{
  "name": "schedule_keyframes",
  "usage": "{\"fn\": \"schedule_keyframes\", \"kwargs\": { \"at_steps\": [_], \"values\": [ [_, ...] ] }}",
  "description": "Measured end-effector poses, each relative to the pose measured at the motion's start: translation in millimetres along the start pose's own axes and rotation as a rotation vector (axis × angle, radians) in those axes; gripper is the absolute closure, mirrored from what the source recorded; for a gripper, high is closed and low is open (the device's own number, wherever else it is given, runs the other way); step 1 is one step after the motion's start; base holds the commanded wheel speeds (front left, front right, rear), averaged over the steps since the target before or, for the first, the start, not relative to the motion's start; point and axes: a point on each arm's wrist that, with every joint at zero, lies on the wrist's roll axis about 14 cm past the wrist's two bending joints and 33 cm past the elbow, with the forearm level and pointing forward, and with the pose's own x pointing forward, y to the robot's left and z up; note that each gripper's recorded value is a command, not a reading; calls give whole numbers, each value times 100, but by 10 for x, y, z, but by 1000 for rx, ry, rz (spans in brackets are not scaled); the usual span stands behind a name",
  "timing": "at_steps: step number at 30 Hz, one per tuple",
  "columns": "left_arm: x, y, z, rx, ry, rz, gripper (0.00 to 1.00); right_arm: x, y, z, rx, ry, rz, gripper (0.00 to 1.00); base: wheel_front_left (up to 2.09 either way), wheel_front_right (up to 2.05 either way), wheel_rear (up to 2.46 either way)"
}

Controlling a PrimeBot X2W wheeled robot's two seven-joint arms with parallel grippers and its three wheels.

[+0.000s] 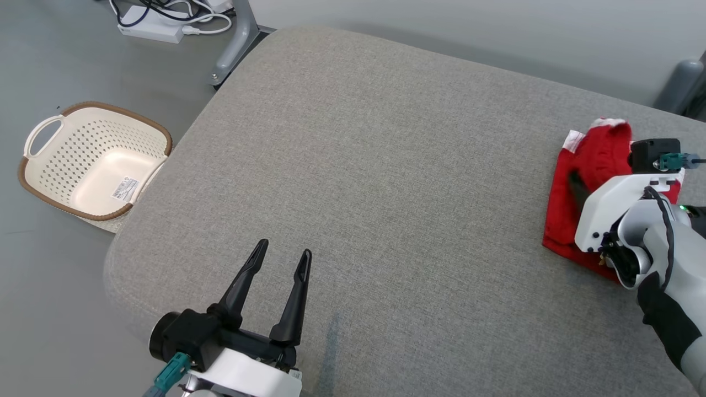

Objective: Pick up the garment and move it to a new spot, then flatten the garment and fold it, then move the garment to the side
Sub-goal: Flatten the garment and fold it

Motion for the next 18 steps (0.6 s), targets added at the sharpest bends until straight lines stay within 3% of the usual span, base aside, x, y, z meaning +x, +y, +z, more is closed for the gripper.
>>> {"fn": "schedule_keyframes", "kwargs": {
  "at_steps": [18],
  "values": [
    [31, -155, 129, -13, -57, -70, 0, -402, 191, 431, -72, -107, 3, 0, 0, 0, 0]
  ]
}}
